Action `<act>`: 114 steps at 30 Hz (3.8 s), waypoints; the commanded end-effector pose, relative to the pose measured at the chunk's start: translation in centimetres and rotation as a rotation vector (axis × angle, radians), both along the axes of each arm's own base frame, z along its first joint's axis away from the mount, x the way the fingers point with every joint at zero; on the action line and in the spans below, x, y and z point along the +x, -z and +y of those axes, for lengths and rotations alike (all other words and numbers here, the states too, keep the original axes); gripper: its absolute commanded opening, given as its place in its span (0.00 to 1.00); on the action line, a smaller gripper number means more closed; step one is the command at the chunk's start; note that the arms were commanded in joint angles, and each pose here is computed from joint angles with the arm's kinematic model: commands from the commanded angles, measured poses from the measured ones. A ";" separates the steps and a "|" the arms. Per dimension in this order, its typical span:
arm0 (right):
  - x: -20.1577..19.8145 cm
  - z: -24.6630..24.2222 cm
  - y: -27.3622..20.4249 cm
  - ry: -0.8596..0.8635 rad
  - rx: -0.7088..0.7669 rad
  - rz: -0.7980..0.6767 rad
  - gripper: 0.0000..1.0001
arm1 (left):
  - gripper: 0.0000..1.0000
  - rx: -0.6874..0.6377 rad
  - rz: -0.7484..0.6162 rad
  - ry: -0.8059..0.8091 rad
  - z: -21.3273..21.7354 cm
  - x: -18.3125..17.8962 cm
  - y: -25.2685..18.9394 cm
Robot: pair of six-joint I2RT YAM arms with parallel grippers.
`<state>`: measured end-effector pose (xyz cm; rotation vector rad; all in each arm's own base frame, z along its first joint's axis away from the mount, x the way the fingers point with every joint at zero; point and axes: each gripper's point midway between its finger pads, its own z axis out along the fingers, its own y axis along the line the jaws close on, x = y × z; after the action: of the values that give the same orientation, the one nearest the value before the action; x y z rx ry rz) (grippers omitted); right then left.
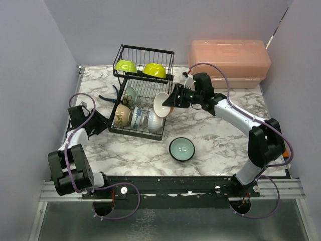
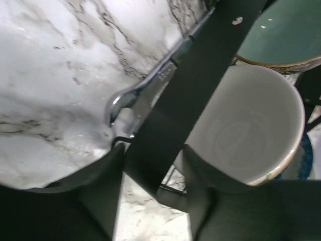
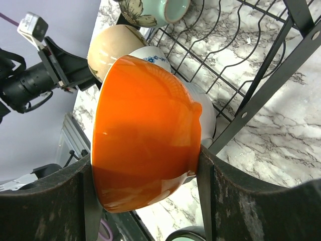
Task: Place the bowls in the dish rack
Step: Adjust the dish rack at the center of the board, then place the bowl in the dish rack.
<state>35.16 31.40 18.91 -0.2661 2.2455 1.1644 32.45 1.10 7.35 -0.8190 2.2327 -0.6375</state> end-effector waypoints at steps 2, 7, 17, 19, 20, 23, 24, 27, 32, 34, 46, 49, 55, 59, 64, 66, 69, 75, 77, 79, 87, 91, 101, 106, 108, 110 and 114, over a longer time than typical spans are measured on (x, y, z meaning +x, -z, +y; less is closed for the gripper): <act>0.5 0.9 -1.6 -0.042 0.018 -0.043 0.00 | 0.33 -0.122 -0.070 0.077 -2.3 0.2 -0.7; 1.1 0.4 -0.9 -0.011 -0.032 -0.045 0.00 | 0.20 -0.172 -0.042 0.096 -3.9 -1.6 0.4; 2.9 -0.9 0.6 0.074 -0.158 -0.062 0.00 | 0.15 -0.273 -0.061 0.159 -10.7 -5.5 -0.5; 3.2 -1.3 0.8 0.089 -0.181 -0.074 0.00 | 0.15 -0.277 -0.074 0.161 -11.5 -6.1 -0.7; 3.4 -1.4 1.0 0.097 -0.189 -0.080 0.00 | 0.15 -0.280 -0.078 0.159 -11.7 -6.4 -0.8; 3.8 -1.8 1.1 0.118 -0.211 -0.097 0.00 | 0.15 -0.280 -0.085 0.141 -11.7 -7.0 -0.5; 4.0 -1.9 1.0 0.127 -0.217 -0.104 0.00 | 0.15 -0.281 -0.082 0.137 -11.7 -7.1 -0.3; 4.8 -2.5 0.7 0.161 -0.242 -0.130 0.00 | 0.19 -0.276 -0.087 0.146 -11.8 -7.0 -0.6; 6.0 -3.0 0.3 0.215 -0.283 -0.185 0.00 | 0.41 -0.232 -0.110 0.155 -11.4 -6.1 -1.7; 6.3 -2.8 0.5 0.218 -0.301 -0.197 0.00 | 0.50 -0.190 -0.113 0.156 -10.9 -5.7 -2.1; 7.5 -0.9 3.4 0.270 -0.426 -0.280 0.00 | 0.78 0.202 -0.129 0.141 -5.8 -4.1 -4.6; 7.7 -0.4 4.0 0.291 -0.441 -0.315 0.00 | 0.78 0.274 -0.134 0.167 -5.1 -3.9 -4.9; 8.5 0.8 5.1 0.304 -0.473 -0.354 0.00 | 0.79 0.327 -0.103 0.171 -4.3 -4.2 -4.0; 8.8 1.8 6.3 0.282 -0.508 -0.356 0.00 | 0.78 0.335 -0.102 0.175 -4.2 -4.2 -3.8; 8.7 2.8 7.7 0.254 -0.515 -0.335 0.00 | 0.79 0.335 -0.100 0.182 -4.3 -4.1 -3.7; 8.6 3.3 8.2 0.232 -0.513 -0.320 0.00 | 0.79 0.337 -0.099 0.185 -4.3 -4.1 -3.6; 8.2 3.6 9.0 0.208 -0.513 -0.301 0.00 | 0.78 0.333 -0.097 0.192 -4.4 -4.1 -3.5; 6.7 3.8 9.6 0.160 -0.489 -0.269 0.00 | 0.76 0.314 -0.090 0.206 -4.7 -4.0 -3.2; 6.0 3.7 9.7 0.152 -0.475 -0.267 0.00 | 0.75 0.307 -0.091 0.211 -4.9 -4.0 -3.2; 5.5 3.4 9.6 0.160 -0.463 -0.276 0.00 | 0.73 0.303 -0.089 0.214 -5.0 -4.0 -3.1; 4.8 2.8 9.3 0.185 -0.468 -0.366 0.00 | 0.70 0.272 -0.092 0.222 -5.5 -3.9 -3.0; 5.6 3.2 9.3 0.200 -0.502 -0.388 0.00 | 0.70 0.273 -0.095 0.225 -5.5 -3.9 -3.0; 7.2 3.6 10.2 0.271 -0.620 -0.437 0.00 | 0.70 0.273 -0.097 0.221 -5.5 -4.0 -3.0; 7.6 3.5 10.1 0.339 -0.664 -0.487 0.00 | 0.70 0.270 -0.095 0.223 -5.5 -4.0 -3.0; 7.7 3.6 10.0 0.351 -0.666 -0.502 0.00 | 0.70 0.269 -0.096 0.224 -5.6 -3.9 -3.0; 7.8 3.9 10.1 0.342 -0.665 -0.507 0.00 | 0.70 0.269 -0.094 0.225 -5.6 -4.0 -2.9; 8.0 4.9 10.4 0.314 -0.666 -0.509 0.00 | 0.70 0.268 -0.092 0.226 -5.6 -4.0 -2.9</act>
<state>43.23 35.91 11.00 -0.3486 1.9980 0.1925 28.28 -3.98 9.91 -0.4159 2.2913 -0.4218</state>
